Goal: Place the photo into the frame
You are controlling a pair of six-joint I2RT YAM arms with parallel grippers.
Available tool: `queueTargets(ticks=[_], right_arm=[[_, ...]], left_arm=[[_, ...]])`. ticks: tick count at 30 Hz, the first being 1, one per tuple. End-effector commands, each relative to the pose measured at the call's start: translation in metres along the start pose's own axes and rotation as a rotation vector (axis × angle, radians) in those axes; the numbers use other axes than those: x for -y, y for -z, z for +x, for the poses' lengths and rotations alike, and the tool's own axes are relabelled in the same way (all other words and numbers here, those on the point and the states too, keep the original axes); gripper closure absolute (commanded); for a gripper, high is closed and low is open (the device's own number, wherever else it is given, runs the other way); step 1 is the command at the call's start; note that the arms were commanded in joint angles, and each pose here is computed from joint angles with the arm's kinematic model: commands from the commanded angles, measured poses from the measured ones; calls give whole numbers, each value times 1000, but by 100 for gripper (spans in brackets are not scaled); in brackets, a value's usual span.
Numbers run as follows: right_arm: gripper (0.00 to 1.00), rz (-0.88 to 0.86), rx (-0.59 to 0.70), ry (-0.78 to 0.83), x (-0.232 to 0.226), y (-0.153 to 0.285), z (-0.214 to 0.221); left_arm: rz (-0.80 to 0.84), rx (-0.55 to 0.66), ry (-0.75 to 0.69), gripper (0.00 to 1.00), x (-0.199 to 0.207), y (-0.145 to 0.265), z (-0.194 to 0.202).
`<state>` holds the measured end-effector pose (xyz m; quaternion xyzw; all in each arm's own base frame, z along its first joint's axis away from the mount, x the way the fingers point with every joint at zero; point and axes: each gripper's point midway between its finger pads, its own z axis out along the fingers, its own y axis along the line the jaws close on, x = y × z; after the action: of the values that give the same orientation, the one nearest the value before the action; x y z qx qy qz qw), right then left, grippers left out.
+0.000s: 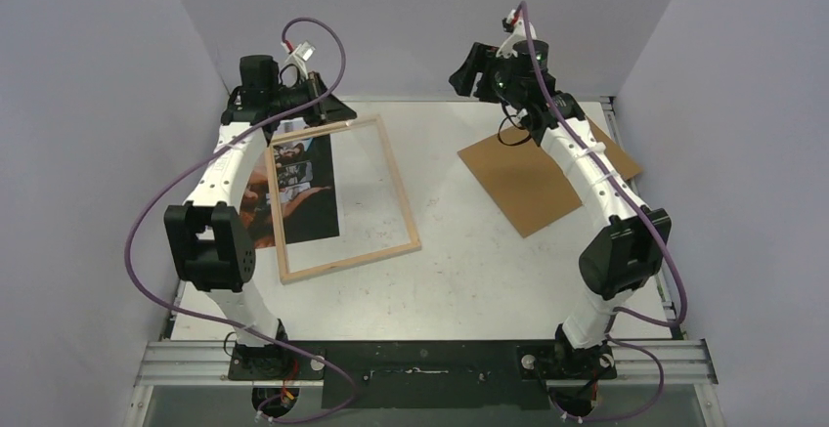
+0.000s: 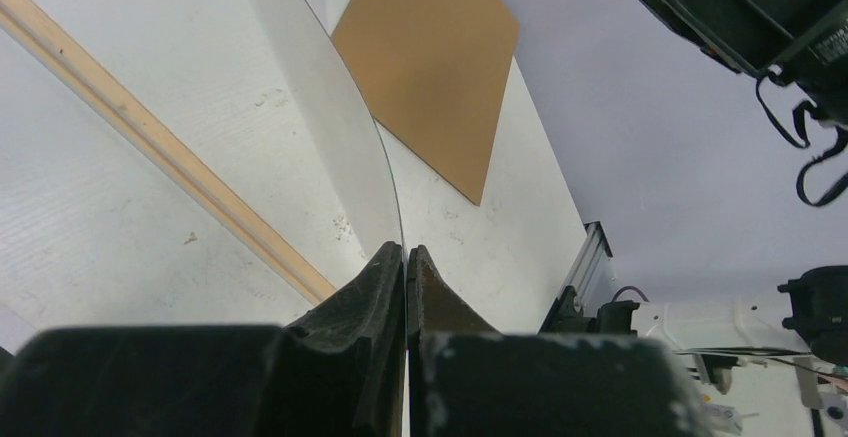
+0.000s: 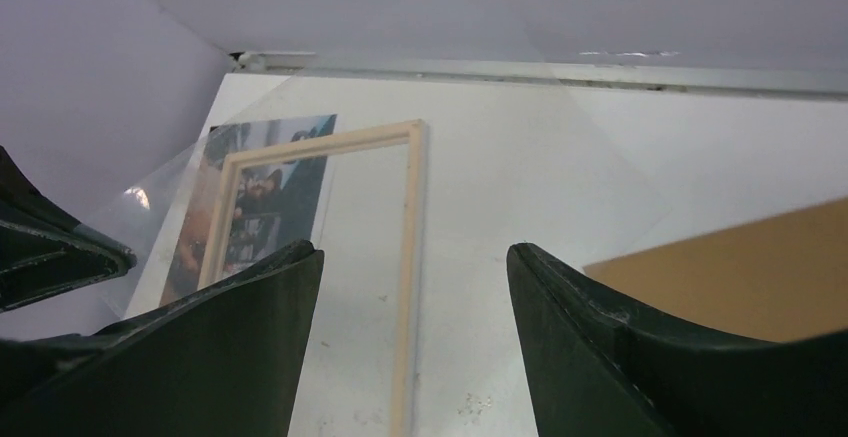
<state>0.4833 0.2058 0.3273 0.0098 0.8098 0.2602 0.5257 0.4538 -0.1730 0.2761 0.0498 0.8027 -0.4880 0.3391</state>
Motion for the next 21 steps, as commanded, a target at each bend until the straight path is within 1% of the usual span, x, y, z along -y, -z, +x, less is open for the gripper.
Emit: queueTargets(ticks=[1,6,8,10,14,18,21], right_arm=[[31,-277,33,161,-56,-1,-24],[30,-443,-9,223,-98,8,-28],[29,-500,-6,277,-111,16,-27],[26,-566,-6,336,-125,24,-24],[24,-708,-19,439,-148,45,-15],[23,-778,-7,540,-165,59,-9],[21,-800,20,567,-176,63,-11]], left_arm=[[40,22,-171,100,47,35,0],[54,24,-265,100,85,63,4],[54,39,-322,100,99,74,6],[60,65,-385,100,116,88,9],[56,87,-489,100,138,110,20],[-38,130,-553,100,144,132,29],[-155,149,-541,100,141,150,35]])
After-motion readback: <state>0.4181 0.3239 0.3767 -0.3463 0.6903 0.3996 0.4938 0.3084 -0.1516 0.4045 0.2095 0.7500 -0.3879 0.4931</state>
